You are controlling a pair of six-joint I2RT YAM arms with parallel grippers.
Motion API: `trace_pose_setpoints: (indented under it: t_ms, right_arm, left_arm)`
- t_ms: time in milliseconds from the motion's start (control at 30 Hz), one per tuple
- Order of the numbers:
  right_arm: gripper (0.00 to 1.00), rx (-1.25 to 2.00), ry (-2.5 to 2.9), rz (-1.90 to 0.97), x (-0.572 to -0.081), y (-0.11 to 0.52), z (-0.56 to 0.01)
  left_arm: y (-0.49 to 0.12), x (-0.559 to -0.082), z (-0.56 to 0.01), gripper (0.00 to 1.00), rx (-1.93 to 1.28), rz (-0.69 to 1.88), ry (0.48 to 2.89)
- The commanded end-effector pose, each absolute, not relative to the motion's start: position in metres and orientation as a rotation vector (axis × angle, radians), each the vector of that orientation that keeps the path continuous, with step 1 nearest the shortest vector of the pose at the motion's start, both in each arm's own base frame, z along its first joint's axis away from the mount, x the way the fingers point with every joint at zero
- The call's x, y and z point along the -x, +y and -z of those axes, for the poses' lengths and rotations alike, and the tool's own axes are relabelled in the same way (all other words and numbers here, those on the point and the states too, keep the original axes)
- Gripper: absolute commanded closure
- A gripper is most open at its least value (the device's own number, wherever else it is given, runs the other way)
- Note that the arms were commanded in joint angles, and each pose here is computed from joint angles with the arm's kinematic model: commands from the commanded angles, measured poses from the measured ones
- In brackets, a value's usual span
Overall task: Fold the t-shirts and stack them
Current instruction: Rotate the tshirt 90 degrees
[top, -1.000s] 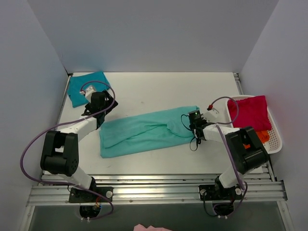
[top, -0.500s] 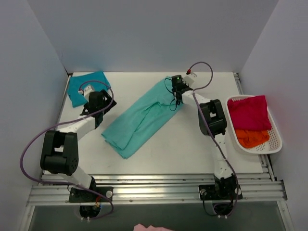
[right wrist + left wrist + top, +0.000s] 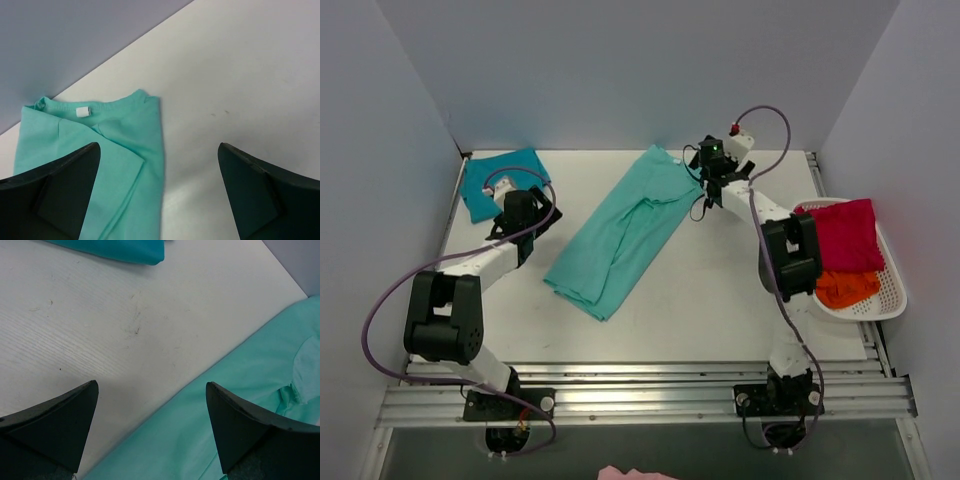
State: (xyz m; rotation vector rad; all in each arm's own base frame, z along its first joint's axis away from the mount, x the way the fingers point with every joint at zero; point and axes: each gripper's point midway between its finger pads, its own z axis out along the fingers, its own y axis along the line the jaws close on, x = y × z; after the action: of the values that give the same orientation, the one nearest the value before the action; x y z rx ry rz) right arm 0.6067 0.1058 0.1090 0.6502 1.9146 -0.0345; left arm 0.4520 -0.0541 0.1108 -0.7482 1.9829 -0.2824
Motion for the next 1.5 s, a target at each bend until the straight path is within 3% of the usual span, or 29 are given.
trace_pose_setpoints:
  t_ms: [0,133,167,267,567,900,1267,1367,1467]
  right_arm:
    - [0.0,-0.819,1.749,0.06,-0.56,0.071,-0.189]
    - [0.0,-0.9,1.77,-0.179,-0.486,0.102,-0.16]
    - [0.0,-0.918,1.845,-0.182,-0.456,0.108,-0.117]
    - [0.02,-0.895,1.937,-0.264,-0.412,0.145,-0.074]
    - [0.05,-0.657,2.155,-0.563,-0.308,0.271,-0.038]
    - [0.05,-0.473,2.28,-0.697,-0.247,0.35,-0.044]
    - [0.09,-0.402,2.408,-0.79,-0.215,0.394,0.0]
    - [0.15,-0.396,2.422,-0.806,-0.213,0.399,0.006]
    - [0.33,-0.387,2.421,-0.811,-0.213,0.4,0.005]
  left_arm:
    - [-0.05,-0.461,-0.137,0.02,0.733,0.298,1.902]
    - [-0.05,-0.462,-0.128,0.02,0.736,0.288,1.915]
    - [-0.052,-0.464,-0.127,0.02,0.73,0.298,1.923]
    - [-0.057,-0.465,-0.123,0.01,0.725,0.319,1.933]
    - [-0.06,-0.458,-0.123,0.0,0.721,0.33,1.936]
    - [-0.055,-0.446,-0.122,0.0,0.73,0.301,1.939]
    - [-0.054,-0.446,-0.118,0.0,0.735,0.299,1.942]
    - [-0.052,-0.444,-0.117,0.0,0.736,0.287,1.944]
    - [-0.05,-0.443,-0.117,0.0,0.737,0.275,1.943]
